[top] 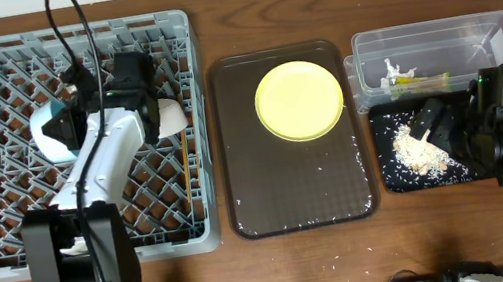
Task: Sort waste into correct bins and load items into the dishwasher
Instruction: 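Carry the blue bowl left and set it in the dish rack, then reach the left gripper to the yellow plate edge and grasp it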
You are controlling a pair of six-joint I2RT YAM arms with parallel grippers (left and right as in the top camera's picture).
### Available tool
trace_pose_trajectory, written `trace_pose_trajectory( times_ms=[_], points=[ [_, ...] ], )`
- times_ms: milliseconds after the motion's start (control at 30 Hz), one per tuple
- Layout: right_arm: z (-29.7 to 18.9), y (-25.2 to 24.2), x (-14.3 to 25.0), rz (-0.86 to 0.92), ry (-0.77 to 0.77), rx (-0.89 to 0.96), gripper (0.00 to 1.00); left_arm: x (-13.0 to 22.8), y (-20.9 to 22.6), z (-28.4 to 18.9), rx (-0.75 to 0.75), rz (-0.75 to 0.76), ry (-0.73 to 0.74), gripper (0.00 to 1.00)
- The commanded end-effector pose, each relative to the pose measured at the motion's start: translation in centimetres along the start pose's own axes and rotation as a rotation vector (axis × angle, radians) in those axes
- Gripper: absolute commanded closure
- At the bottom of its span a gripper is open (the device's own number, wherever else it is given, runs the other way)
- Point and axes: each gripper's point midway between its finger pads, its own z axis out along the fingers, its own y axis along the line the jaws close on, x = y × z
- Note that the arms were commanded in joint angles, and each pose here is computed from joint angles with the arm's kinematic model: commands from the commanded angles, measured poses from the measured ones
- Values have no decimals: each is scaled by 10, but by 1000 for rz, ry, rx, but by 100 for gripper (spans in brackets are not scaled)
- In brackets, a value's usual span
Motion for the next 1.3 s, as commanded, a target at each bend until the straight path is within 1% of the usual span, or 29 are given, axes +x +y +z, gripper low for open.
trace_pose_trajectory(
  times_ms=[0,100,167,200,300,400,467,567,633,667,700,767,867,900,967,1033,1067,1100,1200,1267],
  points=[
    [-2,-1,-3,-6,-9,-4,1,-2,-10,-6,37,16,-5,91],
    [-2,-1,-3,-6,-9,-4,1,9,-30,-11,151,57,35,88],
    [-2,-1,-3,-6,-9,-4,1,22,-48,-16,271,93,88,87],
    [-2,-1,-3,-6,-8,-4,1,26,-52,-18,295,102,104,87],
    [-2,-2,-2,-5,-2,0,1,34,-47,-19,289,107,131,87],
    [-2,-2,-2,-5,-2,-1,1,37,-45,-26,315,114,137,83],
    [-2,-2,-2,-4,-2,0,1,39,-49,-35,376,115,149,75],
    [-2,-2,-1,-4,1,1,1,43,-52,-43,431,121,163,71],
    [-2,-3,1,-3,8,5,1,46,-50,-47,447,133,171,66],
    [-2,-3,1,-3,9,6,1,46,-47,-48,448,126,170,57],
    [-2,-4,2,-3,12,8,1,45,-43,-50,448,102,170,50],
    [-2,-4,2,-2,15,10,1,43,-37,-54,478,68,169,48],
    [-2,-4,2,-2,15,10,1,36,-26,-83,678,-48,164,43],
    [-2,-5,3,-1,18,12,1,32,-19,-107,832,-112,156,41],
    [-2,-5,4,-1,21,13,1,28,-7,-123,925,-162,134,40],
    [-2,-5,4,-1,22,14,1,24,7,-147,1061,-216,104,40],
    [-2,-5,4,-1,21,14,1,24,11,-166,1167,-231,98,40],
    [-2,-5,4,-2,21,14,1,24,12,-174,1213,-235,97,40],
    [-2,-5,4,-21,22,13,1,26,24,-222,1464,-234,70,41],
    [-2,-5,4,-20,21,13,1,28,24,-247,1558,-197,43,41]
  ],
)
